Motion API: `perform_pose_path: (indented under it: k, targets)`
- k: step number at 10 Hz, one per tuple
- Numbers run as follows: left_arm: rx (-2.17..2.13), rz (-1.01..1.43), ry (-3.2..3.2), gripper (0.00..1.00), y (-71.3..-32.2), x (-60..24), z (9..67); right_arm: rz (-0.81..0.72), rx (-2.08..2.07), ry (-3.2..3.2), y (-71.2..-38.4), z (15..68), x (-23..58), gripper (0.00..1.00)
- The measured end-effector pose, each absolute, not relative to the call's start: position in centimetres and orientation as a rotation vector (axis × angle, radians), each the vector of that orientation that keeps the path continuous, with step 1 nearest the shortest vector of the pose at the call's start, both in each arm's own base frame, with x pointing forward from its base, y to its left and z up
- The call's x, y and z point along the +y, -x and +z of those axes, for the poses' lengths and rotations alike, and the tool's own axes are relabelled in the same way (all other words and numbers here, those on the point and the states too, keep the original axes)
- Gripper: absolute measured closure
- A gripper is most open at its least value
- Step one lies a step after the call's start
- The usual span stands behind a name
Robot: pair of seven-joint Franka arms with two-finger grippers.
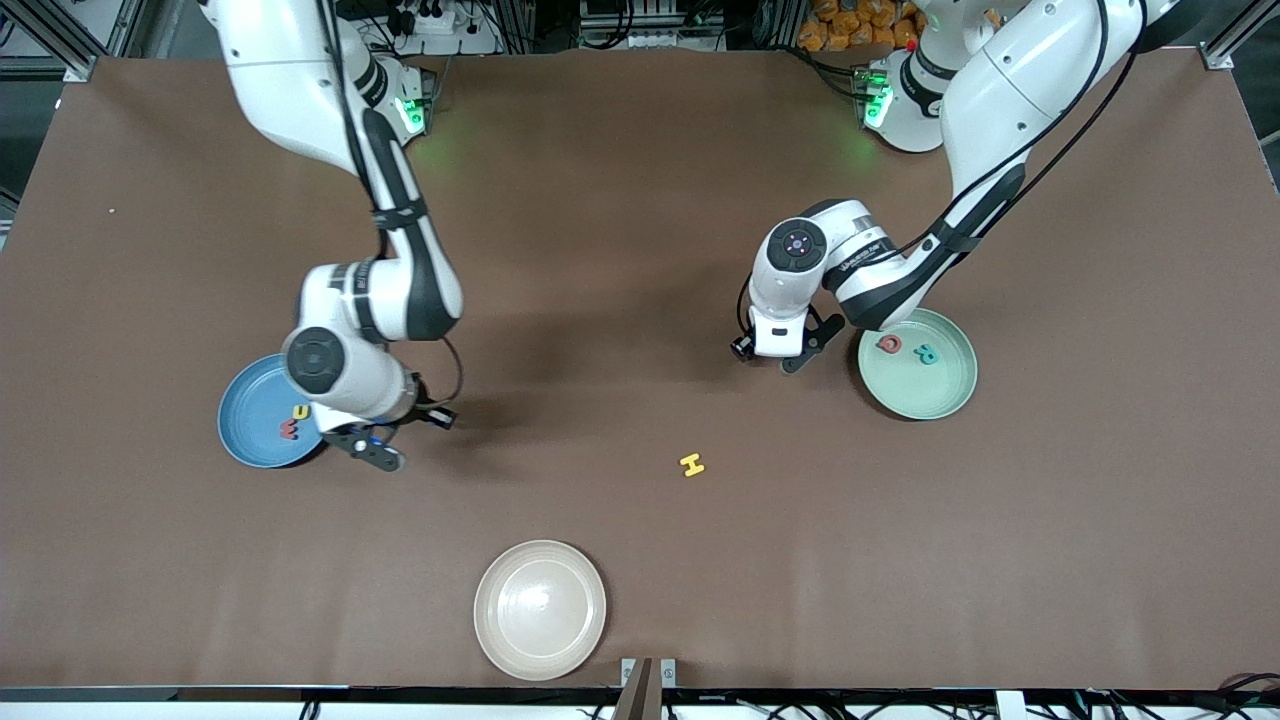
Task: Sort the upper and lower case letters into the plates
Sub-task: 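Grasp the blue W with the left gripper while the right gripper grasps m, then release W over the green plate and m over the blue plate with both grippers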
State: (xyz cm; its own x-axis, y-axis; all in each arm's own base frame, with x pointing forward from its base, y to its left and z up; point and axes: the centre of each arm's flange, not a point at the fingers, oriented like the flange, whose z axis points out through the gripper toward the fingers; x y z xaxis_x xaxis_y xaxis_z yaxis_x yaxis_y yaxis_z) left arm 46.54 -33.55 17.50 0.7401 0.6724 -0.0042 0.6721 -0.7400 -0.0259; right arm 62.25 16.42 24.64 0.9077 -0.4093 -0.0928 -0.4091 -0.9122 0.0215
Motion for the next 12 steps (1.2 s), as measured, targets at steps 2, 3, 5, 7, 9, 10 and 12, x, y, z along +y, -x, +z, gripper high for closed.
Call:
perform_pose_path:
  k: [2,3,5,7,9,10,12]
  targets:
    - [-1.130,0.013,2.913,0.35,-46.8,-33.6,17.8,-0.126,-0.570,-3.070,-62.9,25.3,13.1,0.73]
    - [-1.130,0.010,2.914,0.35,-46.9,-33.6,17.9,-0.110,-0.513,-3.071,-63.2,25.7,11.2,0.73]
    - [-1.132,0.010,2.913,0.35,-46.9,-33.6,17.9,-0.088,-0.379,-3.079,-64.0,26.3,6.6,0.73]
    - [-1.130,0.009,2.901,0.35,-46.9,-33.4,17.9,-0.086,-0.270,-3.083,-64.3,26.5,2.4,0.73]
    - [-1.124,0.007,2.879,0.35,-47.0,-33.1,17.9,-0.096,-0.115,-3.081,-64.1,26.7,-2.3,0.73]
    - [-1.124,0.003,2.877,0.35,-47.0,-33.0,18.0,-0.124,-0.041,-3.087,-63.6,26.4,-6.2,0.73]
    - [-1.125,-0.004,2.873,0.35,-47.1,-32.9,18.2,-0.203,0.007,-3.101,-61.8,24.9,-11.8,0.73]
